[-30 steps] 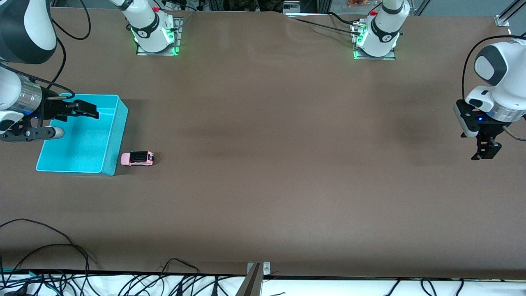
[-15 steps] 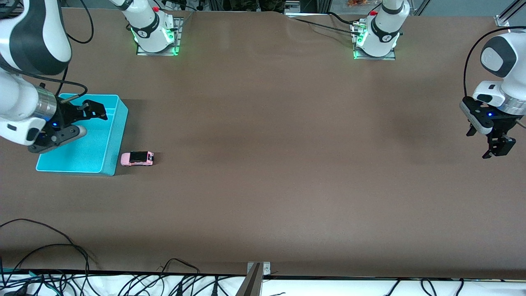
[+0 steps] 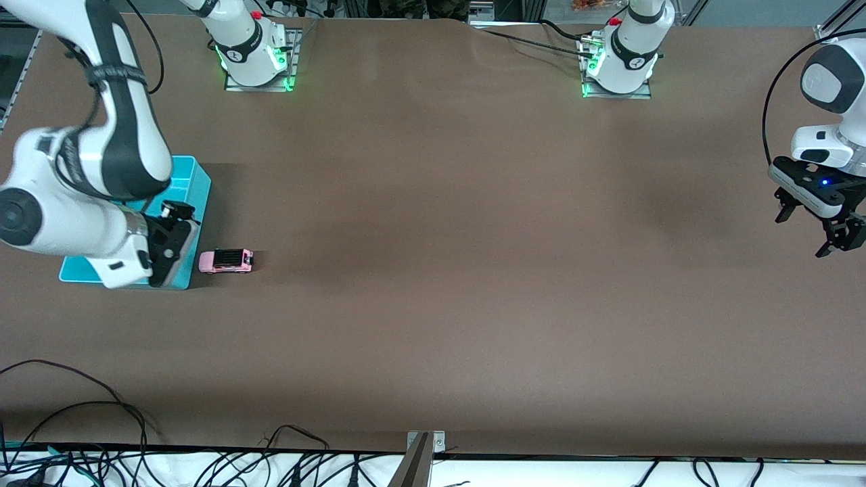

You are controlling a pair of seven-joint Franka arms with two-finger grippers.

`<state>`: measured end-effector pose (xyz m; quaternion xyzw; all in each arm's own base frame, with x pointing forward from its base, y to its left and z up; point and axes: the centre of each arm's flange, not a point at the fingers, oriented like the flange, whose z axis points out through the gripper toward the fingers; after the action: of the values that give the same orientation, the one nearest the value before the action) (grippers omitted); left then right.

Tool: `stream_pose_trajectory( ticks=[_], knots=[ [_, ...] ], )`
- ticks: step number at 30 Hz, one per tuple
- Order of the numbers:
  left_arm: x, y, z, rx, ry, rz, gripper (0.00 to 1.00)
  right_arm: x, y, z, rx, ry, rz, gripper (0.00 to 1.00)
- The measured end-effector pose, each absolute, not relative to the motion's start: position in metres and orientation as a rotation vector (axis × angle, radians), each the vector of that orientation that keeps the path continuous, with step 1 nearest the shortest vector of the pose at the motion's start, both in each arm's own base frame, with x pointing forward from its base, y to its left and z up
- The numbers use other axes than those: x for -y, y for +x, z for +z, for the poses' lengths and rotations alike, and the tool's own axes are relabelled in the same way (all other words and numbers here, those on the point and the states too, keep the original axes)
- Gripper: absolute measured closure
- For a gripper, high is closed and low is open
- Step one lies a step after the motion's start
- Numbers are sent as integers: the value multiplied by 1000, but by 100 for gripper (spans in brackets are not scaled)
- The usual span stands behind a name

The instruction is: Wind and store pink jeep toy

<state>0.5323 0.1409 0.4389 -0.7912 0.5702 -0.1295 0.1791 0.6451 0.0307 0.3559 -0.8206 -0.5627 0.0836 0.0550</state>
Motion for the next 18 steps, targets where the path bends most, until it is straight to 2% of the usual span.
stream_pose_trajectory(
  ticks=[8,18],
  knots=[
    [-135,535,459,-1549,-2264,-411,0,-36,645,282,2005,-2276,196,0],
    [-130,533,490,-1407,-2490,-340,0,-33,627,224,2145,-2165,160,0]
  ],
)
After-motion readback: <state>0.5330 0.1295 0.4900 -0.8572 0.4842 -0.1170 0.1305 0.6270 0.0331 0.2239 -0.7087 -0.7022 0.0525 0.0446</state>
